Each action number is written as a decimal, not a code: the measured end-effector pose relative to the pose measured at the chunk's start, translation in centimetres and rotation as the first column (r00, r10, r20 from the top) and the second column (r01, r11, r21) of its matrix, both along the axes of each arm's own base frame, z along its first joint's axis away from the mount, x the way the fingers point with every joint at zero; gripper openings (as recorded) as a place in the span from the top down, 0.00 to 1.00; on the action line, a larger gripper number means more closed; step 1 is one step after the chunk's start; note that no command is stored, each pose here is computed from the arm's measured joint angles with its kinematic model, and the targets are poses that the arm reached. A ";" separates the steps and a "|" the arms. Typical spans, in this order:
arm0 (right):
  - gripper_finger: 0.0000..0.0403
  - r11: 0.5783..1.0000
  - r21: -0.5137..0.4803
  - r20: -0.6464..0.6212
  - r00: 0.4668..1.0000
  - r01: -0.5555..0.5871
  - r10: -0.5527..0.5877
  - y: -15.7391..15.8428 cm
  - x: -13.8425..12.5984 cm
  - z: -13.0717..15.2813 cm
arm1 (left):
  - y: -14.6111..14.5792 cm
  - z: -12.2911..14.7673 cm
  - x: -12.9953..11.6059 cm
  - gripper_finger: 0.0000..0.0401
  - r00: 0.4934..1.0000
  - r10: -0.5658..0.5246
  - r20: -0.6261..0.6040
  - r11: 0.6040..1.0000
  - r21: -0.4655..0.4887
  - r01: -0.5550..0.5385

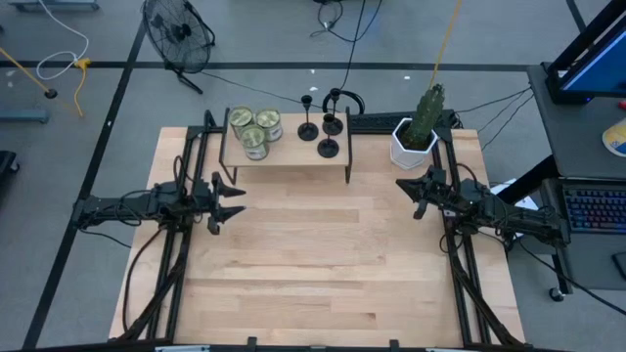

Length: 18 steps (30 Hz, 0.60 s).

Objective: Pick & Place candle stick holders
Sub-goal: Return to Home Position

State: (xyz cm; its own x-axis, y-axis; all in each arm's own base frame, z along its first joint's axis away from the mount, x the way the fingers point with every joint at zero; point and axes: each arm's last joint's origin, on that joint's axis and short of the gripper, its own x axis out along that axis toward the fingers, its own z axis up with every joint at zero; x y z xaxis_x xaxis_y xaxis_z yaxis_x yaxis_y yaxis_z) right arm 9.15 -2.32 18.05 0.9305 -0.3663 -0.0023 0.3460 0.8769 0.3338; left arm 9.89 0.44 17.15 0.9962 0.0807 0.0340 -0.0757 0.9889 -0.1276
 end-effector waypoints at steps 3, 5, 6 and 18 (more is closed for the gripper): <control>1.00 1.000 -0.014 -0.015 1.000 -0.001 0.001 0.0 0.0 -0.1 | 0.0 -0.2 0.0 0.40 1.000 -0.002 -0.014 0.999 -0.034 0.002; 1.00 1.000 -0.016 -0.033 0.999 -0.001 0.000 0.0 0.0 -0.2 | 0.0 -0.2 0.0 0.40 1.000 -0.003 -0.017 0.998 -0.065 0.002; 1.00 1.000 -0.017 -0.039 0.999 -0.001 0.000 0.0 0.0 -0.3 | 0.0 -0.2 0.0 0.40 1.000 -0.004 -0.017 0.997 -0.082 0.003; 0.99 0.999 0.038 -0.021 1.000 0.001 0.000 0.0 0.0 -0.3 | 0.0 -0.3 0.0 0.40 1.000 -0.004 -0.017 0.994 -0.113 0.002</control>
State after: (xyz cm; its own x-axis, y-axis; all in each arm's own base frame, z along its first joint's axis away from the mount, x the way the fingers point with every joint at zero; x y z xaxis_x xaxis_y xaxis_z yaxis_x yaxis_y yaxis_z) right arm 9.14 -2.32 17.72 0.9300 -0.3658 -0.0355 0.3534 0.8637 0.3594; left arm 9.91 0.44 16.90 0.9968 0.0800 0.0078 -0.0759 0.9685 -0.2371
